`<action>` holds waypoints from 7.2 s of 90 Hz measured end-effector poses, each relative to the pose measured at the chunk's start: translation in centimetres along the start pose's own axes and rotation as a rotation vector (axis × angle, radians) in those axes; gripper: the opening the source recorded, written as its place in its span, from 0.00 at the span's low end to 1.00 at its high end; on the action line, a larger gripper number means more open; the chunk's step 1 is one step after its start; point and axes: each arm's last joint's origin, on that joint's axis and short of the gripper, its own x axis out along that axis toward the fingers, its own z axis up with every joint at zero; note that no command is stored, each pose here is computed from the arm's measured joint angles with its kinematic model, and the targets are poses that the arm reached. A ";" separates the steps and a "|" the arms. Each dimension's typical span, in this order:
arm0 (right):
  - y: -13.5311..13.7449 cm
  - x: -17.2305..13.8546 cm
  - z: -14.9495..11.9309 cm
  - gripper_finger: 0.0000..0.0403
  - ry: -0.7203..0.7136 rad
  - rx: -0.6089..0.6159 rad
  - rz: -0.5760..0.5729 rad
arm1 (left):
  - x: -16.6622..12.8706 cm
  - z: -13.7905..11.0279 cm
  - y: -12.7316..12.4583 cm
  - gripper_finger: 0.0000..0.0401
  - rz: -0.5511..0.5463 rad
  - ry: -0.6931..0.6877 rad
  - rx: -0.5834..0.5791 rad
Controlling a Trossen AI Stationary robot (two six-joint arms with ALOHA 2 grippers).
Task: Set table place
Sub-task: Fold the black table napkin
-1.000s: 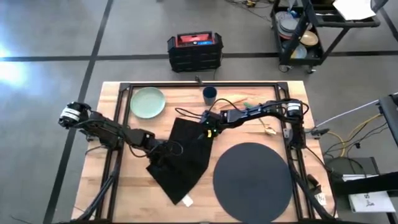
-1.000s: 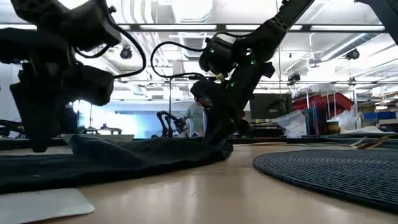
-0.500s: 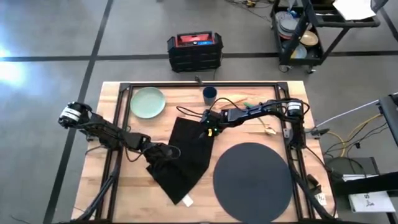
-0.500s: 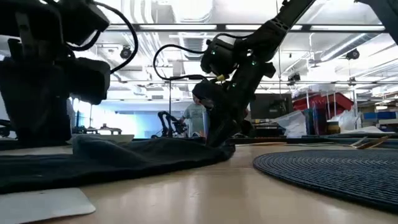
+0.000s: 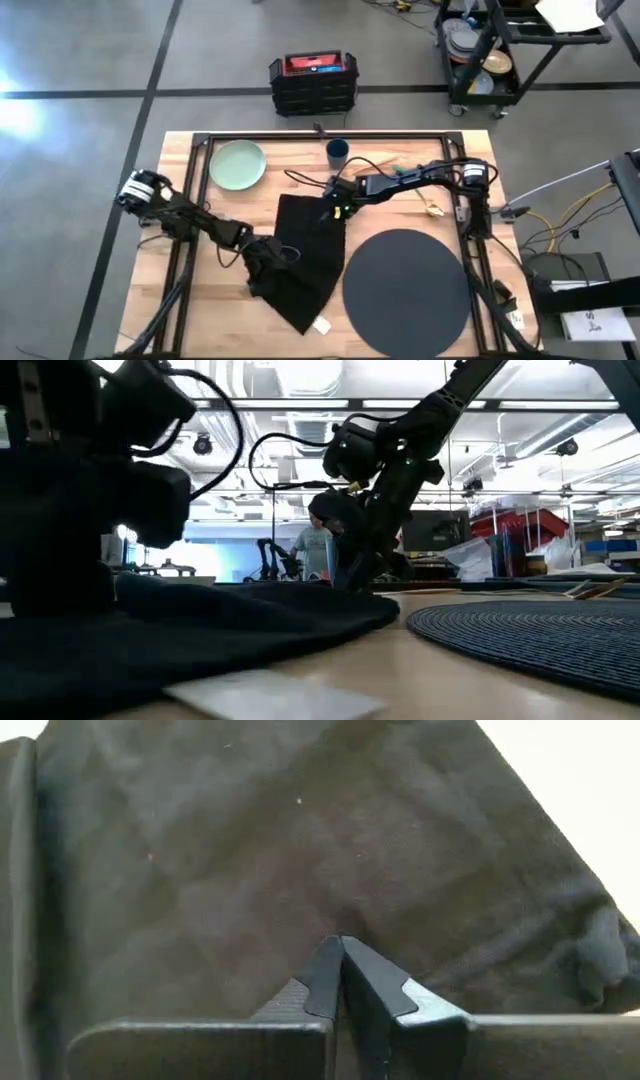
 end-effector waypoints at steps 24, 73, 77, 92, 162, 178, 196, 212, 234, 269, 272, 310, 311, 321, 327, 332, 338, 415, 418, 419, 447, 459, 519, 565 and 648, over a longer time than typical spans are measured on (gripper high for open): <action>0.4 -2.0 0.3 0.00 -0.043 -0.015 -0.028 | 1.1 1.3 -0.1 0.00 -0.096 0.119 0.045; 0.4 -3.0 1.3 0.00 -0.034 -0.145 0.121 | -2.3 0.2 -2.0 0.00 0.271 -0.292 0.134; 0.4 -3.0 1.3 0.00 -0.031 -0.148 0.137 | -2.5 0.0 -2.5 0.00 0.292 -0.330 0.154; 0.1 -2.6 1.4 0.00 -0.024 -0.146 0.142 | -2.7 -1.0 -2.5 0.00 0.399 -0.348 0.142; -1.3 -0.7 0.3 0.00 0.101 -0.112 0.089 | 3.6 -2.1 -3.8 0.00 0.203 -0.202 -0.068; -1.8 -0.9 0.4 0.00 0.114 -0.085 0.066 | 5.5 -2.0 -4.1 0.00 0.192 -0.160 -0.098; -2.0 -1.5 0.6 0.00 0.089 -0.077 0.026 | 7.9 -1.3 -4.7 0.00 0.133 -0.143 -0.108; -1.8 -3.1 1.3 0.00 0.024 -0.098 0.007 | 8.5 -0.4 -6.3 0.00 0.095 -0.141 -0.067; -0.2 -7.7 2.1 0.00 -0.091 -0.152 0.072 | 7.1 -0.4 -8.7 0.00 0.023 -0.179 -0.038; 4.6 -16.3 -0.7 0.00 -0.203 -0.267 0.208 | 0.8 -0.2 -10.7 0.00 0.203 -0.432 0.075; 5.1 -16.4 -1.2 0.00 -0.198 -0.270 0.212 | -0.1 0.0 -10.3 0.00 0.279 -0.465 0.087; 8.5 -9.2 -10.0 0.00 -0.072 -0.199 0.066 | -11.8 5.3 -1.8 0.00 0.835 -0.444 0.218; 8.6 -9.0 -10.2 0.00 -0.072 -0.191 0.066 | -12.0 5.4 -1.7 0.00 0.842 -0.446 0.222; 9.6 -8.1 -11.7 0.00 -0.163 -0.118 0.077 | -14.4 6.0 0.2 0.00 0.912 -0.438 0.258; 10.4 -8.2 -12.4 0.00 -0.238 -0.091 0.097 | -15.7 6.6 1.0 0.00 0.937 -0.461 0.281; 11.1 -8.4 -12.8 0.00 -0.295 -0.076 0.105 | -16.7 6.6 1.7 0.00 0.962 -0.454 0.282; 11.5 -8.6 -13.3 0.00 -0.337 -0.066 0.090 | -17.7 7.0 2.5 0.00 0.975 -0.466 0.308; 12.0 -9.2 -13.3 0.00 -0.394 0.014 0.097 | -17.8 6.4 6.9 0.00 0.889 -0.272 0.061; 12.0 -9.2 -13.4 0.00 -0.394 0.013 0.097 | -17.9 6.2 6.8 0.00 0.888 -0.265 0.042; 12.0 -9.2 -13.4 0.00 -0.394 0.012 0.097 | -17.9 6.1 6.7 0.00 0.888 -0.265 0.036; 11.8 -9.1 -13.1 0.00 -0.378 -0.023 0.093 | -18.1 4.1 1.8 0.00 0.735 -0.306 0.105; 10.7 -8.8 -11.8 0.00 -0.318 -0.006 0.101 | -17.5 2.9 -1.4 0.00 0.703 -0.351 0.218; 2.9 -2.2 0.0 0.00 0.038 -0.104 0.236 | -6.6 -3.2 -2.8 0.00 0.552 -0.434 0.194; 5.8 -5.1 -1.9 0.18 -0.075 -0.283 0.203 | -6.7 -3.3 -3.0 0.27 0.625 -0.319 0.297; 7.1 -5.0 -5.2 0.43 -0.104 -0.203 0.119 | -4.2 -1.3 -1.3 0.03 0.802 -0.261 0.331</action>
